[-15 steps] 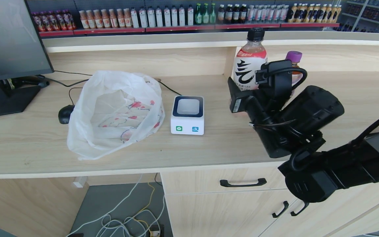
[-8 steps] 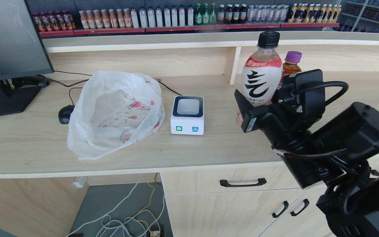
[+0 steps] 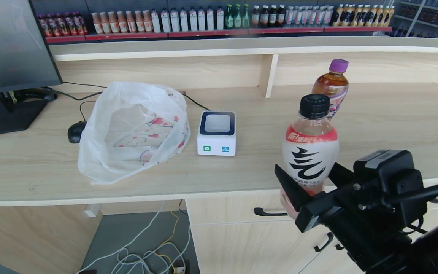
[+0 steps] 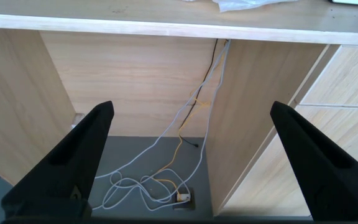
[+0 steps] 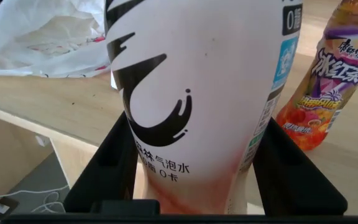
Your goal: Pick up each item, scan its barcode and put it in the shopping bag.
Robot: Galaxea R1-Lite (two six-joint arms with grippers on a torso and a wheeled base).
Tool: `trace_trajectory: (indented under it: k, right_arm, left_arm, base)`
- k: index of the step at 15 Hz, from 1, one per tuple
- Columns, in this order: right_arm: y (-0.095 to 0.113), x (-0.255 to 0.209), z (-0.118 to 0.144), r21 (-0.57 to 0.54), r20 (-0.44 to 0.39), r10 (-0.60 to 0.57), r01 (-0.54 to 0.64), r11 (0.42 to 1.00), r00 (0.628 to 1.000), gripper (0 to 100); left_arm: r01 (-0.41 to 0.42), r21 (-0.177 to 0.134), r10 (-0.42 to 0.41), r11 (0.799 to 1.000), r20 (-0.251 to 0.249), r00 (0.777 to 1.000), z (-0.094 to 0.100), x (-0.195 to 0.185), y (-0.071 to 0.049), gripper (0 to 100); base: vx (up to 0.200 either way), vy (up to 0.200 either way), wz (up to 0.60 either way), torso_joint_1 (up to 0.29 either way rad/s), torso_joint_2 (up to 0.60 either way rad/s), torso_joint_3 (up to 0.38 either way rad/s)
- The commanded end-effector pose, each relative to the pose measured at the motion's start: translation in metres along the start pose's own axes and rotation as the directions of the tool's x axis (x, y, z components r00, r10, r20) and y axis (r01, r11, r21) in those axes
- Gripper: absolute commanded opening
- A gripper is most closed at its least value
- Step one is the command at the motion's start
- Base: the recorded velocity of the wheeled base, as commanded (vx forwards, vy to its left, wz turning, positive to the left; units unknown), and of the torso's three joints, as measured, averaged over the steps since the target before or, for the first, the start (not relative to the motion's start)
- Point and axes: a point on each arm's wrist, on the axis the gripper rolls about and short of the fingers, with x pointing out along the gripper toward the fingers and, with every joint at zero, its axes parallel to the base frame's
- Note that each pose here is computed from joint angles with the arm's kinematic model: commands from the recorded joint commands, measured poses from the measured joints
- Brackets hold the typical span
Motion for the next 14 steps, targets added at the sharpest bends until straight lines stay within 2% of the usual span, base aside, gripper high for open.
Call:
trace_trajectory:
  k: [1, 7, 8, 11, 14]
  right_arm:
    - [0.004, -0.026, 0.011, 0.036, 0.021, 0.057, -0.058, 0.998, 0.998, 0]
    - [0.013, -0.032, 0.015, 0.06, 0.034, 0.112, -0.114, 0.992, 0.993, 0]
    - [0.016, -0.032, 0.01, 0.043, 0.018, 0.121, -0.122, 0.992, 0.992, 0]
    - [0.025, -0.025, 0.015, -0.02, 0.037, 0.125, -0.124, 0.992, 0.992, 0]
    - [0.034, -0.022, 0.021, -0.157, 0.06, 0.14, -0.129, 0.979, 0.988, 0]
  left_arm:
    - [0.0, 0.0, 0.0, 1.0, -0.001, 1.0, 0.0, 0.0, 0.0, 100]
    - [0.0, 0.0, 0.0, 1.0, -0.001, 1.0, 0.0, 0.0, 0.0, 100]
    - [0.0, 0.0, 0.0, 1.0, 0.001, 1.0, 0.0, 0.0, 0.0, 100]
    - [0.0, 0.0, 0.0, 1.0, -0.001, 1.0, 0.0, 0.0, 0.0, 100]
    - [0.0, 0.0, 0.0, 1.0, -0.001, 1.0, 0.0, 0.0, 0.0, 100]
  base:
    - [0.0, 0.0, 0.0, 0.0, 0.0, 0.0]
    - [0.0, 0.0, 0.0, 0.0, 0.0, 0.0]
    - [0.0, 0.0, 0.0, 0.0, 0.0, 0.0]
    - [0.0, 0.0, 0.0, 0.0, 0.0, 0.0]
    - [0.0, 0.0, 0.0, 0.0, 0.0, 0.0]
